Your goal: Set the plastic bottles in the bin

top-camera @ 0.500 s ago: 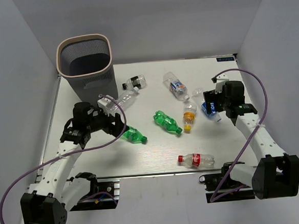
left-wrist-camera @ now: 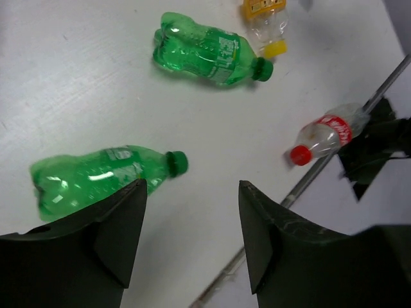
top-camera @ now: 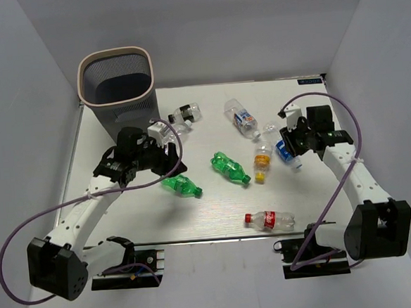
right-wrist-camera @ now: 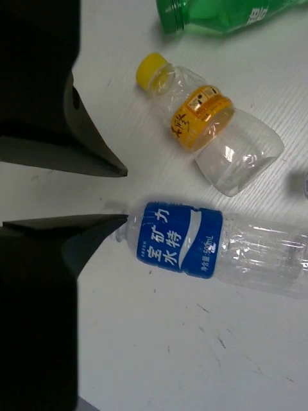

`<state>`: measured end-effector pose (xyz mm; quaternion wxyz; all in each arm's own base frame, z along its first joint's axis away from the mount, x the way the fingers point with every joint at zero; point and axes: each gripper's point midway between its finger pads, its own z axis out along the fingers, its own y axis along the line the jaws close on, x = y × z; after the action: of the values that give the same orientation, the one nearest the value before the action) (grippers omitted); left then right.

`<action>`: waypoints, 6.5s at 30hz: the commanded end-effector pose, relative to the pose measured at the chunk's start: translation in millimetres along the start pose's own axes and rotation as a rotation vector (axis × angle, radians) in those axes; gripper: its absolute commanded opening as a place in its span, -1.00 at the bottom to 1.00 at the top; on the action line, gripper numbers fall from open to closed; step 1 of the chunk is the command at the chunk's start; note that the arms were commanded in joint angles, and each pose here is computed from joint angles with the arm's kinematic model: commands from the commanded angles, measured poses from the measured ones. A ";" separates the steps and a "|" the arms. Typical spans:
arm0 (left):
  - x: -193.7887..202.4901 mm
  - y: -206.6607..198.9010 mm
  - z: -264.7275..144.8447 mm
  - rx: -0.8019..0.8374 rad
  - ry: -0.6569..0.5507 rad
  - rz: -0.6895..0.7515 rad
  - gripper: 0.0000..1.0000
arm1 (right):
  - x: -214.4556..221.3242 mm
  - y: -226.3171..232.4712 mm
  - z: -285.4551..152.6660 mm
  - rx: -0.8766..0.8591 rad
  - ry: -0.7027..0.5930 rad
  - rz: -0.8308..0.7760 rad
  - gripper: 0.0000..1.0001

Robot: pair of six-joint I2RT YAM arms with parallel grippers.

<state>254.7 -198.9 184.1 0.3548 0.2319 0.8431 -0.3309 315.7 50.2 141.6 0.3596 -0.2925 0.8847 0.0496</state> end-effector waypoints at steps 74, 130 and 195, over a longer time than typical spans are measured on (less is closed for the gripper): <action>-323.2 113.4 -144.2 -1.084 -0.785 -0.197 -0.33 | -74.1 165.0 47.0 -0.653 0.069 -0.006 0.79; 67.0 -8.6 9.7 -0.094 0.192 -0.071 1.00 | -450.9 194.4 -104.1 -0.592 -1.328 -0.430 -1.00; -64.2 131.0 106.4 -0.898 0.240 0.505 1.00 | -129.4 55.1 -23.2 -0.311 -0.454 0.062 0.47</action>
<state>399.0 -196.6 88.0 0.3335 0.3197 0.8746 0.1470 378.4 148.0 218.9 0.4841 -0.2554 0.8022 0.2386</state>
